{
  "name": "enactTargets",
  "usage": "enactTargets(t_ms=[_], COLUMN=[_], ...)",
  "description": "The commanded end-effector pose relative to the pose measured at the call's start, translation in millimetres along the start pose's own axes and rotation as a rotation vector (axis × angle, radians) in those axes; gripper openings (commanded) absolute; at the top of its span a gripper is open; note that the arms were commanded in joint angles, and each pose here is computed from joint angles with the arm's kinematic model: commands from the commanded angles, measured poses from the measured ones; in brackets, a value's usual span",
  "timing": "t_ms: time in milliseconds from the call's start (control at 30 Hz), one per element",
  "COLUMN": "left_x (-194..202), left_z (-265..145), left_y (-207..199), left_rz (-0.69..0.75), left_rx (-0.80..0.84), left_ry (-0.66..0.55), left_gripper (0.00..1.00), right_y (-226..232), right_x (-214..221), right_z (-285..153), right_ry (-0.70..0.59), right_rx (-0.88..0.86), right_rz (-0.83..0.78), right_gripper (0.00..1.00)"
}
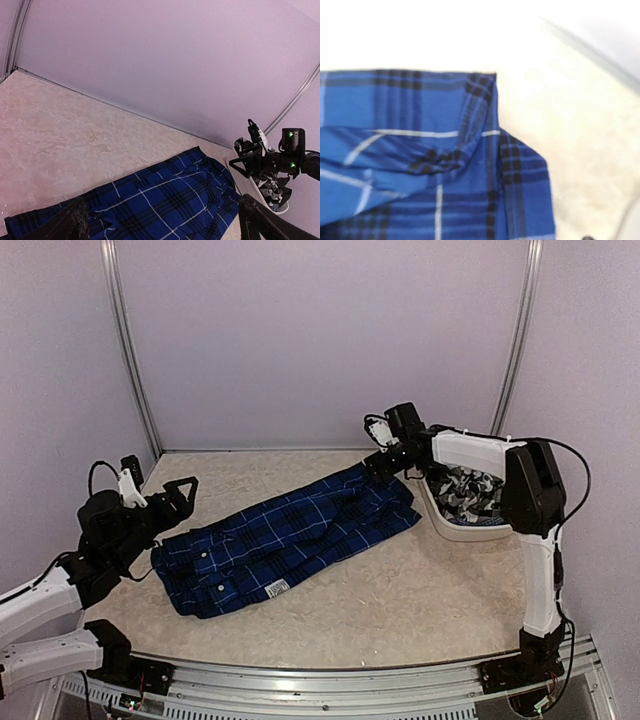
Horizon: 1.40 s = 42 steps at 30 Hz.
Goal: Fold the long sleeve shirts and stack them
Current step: Rotate the rectangle-folded shirt at the center of the board.
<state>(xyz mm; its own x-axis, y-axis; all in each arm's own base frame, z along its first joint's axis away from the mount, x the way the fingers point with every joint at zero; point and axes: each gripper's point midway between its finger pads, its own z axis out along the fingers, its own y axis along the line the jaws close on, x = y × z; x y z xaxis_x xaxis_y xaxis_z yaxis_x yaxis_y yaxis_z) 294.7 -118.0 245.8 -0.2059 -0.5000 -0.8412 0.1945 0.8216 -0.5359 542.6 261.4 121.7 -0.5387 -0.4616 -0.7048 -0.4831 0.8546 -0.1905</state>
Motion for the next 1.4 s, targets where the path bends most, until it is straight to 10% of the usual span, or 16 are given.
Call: enactTargets(t_ms=[0,733,1367], left_x=[4.7,136.7,200.3], left_z=[6.7,20.5,19.5], left_y=[6.2,54.1,84.6], left_rz=[0.0,-0.054,-0.046], left_rx=[-0.029,-0.201,-0.286], left_ry=[0.021,0.5,0.699], left_gripper=[0.99,0.99,0.99], right_y=[9.2,51.1,57.5], right_x=[-29.0,32.4,63.5], right_z=[-46.5,-145.7,-145.7], right_ry=[-0.116,-0.15,-0.103], right_rx=[-0.057,-0.203,-0.216], right_rz=[0.019,0.148,0.168], right_gripper=[0.85,0.85,0.85])
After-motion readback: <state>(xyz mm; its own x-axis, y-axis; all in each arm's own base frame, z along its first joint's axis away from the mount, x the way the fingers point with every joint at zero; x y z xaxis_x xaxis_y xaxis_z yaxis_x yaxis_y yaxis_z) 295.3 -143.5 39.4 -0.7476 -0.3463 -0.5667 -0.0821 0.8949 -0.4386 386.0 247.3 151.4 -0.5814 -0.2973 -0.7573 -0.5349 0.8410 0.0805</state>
